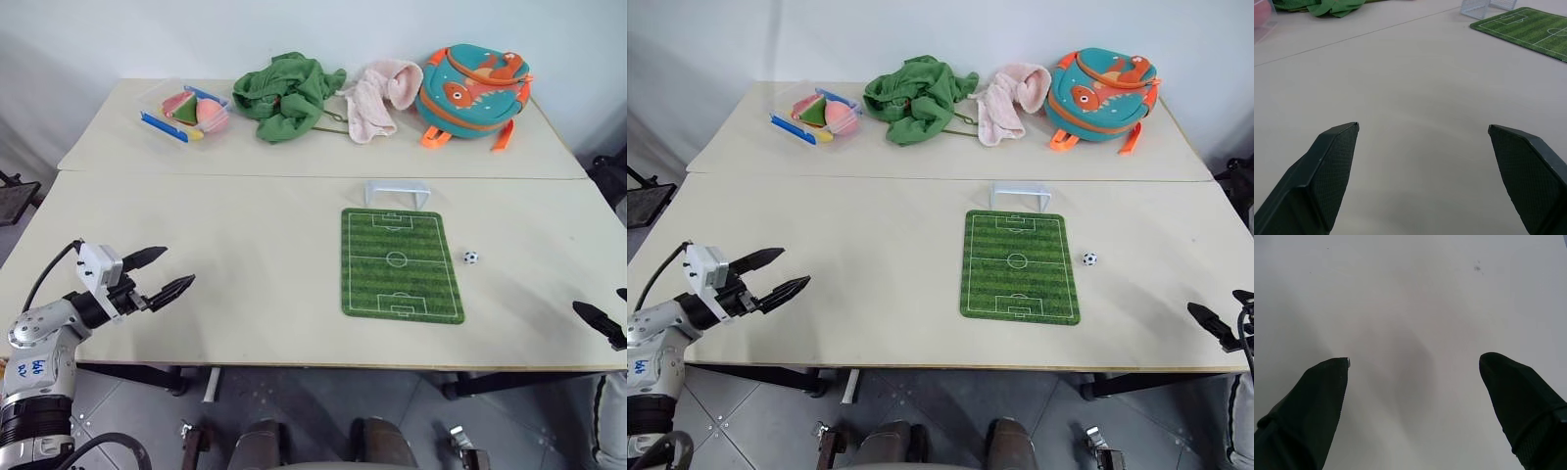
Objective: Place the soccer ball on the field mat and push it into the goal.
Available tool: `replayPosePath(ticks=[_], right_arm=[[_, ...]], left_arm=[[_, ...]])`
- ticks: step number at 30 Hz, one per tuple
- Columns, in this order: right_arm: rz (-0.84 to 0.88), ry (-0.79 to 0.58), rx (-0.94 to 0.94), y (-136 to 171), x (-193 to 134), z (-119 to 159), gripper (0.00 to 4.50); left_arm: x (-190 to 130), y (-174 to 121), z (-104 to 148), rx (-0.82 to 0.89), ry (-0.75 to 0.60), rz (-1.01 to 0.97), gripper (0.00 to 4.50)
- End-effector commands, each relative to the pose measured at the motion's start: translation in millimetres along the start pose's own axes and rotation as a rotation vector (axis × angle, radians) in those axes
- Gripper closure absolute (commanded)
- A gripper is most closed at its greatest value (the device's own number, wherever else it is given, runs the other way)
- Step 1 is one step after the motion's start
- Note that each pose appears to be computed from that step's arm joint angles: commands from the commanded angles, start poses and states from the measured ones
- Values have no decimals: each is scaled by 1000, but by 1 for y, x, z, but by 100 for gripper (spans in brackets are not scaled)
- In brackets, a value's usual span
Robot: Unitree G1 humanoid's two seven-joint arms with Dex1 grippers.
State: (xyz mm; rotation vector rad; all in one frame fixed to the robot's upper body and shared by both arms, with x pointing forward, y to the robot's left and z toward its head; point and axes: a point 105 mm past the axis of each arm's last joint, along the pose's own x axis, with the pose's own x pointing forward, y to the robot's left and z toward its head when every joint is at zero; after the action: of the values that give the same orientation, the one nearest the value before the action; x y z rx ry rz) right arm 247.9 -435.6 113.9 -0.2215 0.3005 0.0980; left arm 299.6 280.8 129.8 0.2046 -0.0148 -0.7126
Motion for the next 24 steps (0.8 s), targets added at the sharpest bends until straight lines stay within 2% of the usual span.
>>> replayPosePath(ticks=[1, 11, 19, 24], right_arm=[[-5, -43, -17, -2, -2, 13, 3], [5, -72, -18, 2, 2, 23, 3], [122, -144, -66, 26, 22, 68, 3], [234, -143, -74, 53, 48, 88, 3]], left_arm=[[2, -1, 10, 32, -22, -11, 0], [13, -4, 17, -12, -47, -23, 0], [38, -21, 28, -12, -63, -133, 0], [66, -50, 41, -2, -126, -270, 0]])
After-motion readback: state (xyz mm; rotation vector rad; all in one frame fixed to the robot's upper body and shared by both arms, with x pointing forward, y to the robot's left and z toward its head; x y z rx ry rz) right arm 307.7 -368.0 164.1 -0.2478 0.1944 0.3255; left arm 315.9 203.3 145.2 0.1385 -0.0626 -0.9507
